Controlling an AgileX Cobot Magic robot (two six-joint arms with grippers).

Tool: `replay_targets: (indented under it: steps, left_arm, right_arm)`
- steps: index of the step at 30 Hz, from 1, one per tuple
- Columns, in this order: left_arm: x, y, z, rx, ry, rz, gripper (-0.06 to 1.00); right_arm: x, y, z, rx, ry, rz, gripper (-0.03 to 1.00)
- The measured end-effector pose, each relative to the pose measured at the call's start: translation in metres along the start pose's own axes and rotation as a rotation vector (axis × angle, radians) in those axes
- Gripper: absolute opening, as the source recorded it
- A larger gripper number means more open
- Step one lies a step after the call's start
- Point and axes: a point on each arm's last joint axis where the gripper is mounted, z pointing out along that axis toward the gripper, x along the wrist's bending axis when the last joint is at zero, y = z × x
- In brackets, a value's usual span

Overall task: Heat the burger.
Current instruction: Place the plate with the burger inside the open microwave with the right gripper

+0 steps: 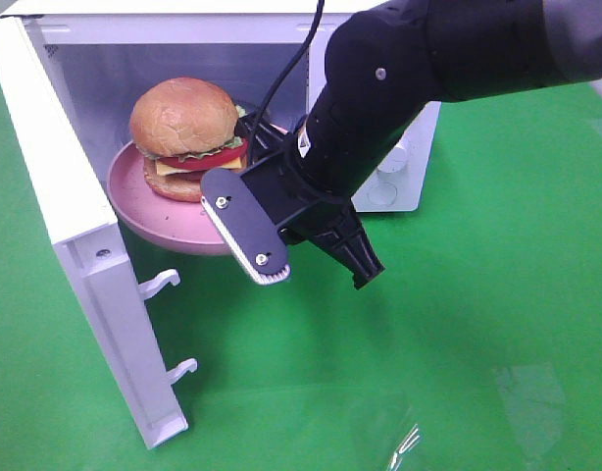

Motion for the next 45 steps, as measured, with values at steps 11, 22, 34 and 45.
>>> replay_targets:
  steps: [11, 22, 34, 45]
  left_arm:
    - [0.000, 0.000, 0.000, 0.000, 0.000, 0.000, 0.96]
    - [0.000, 0.000, 0.000, 0.000, 0.000, 0.000, 0.96]
    - [0.000, 0.000, 0.000, 0.000, 0.000, 0.000, 0.96]
    - [0.000, 0.000, 0.000, 0.000, 0.000, 0.000, 0.96]
  right_arm:
    - [-0.023, 0.000, 0.014, 0.010, 0.005, 0.059, 0.03]
    - [-0.048, -0.002, 0.028, 0.044, -0.011, 0.148, 0.03]
    - [-0.067, -0.004, 0.044, 0.075, -0.033, 0.222, 0.03]
    - [-0.085, -0.005, 0.061, 0.095, -0.051, 0.294, 0.03]
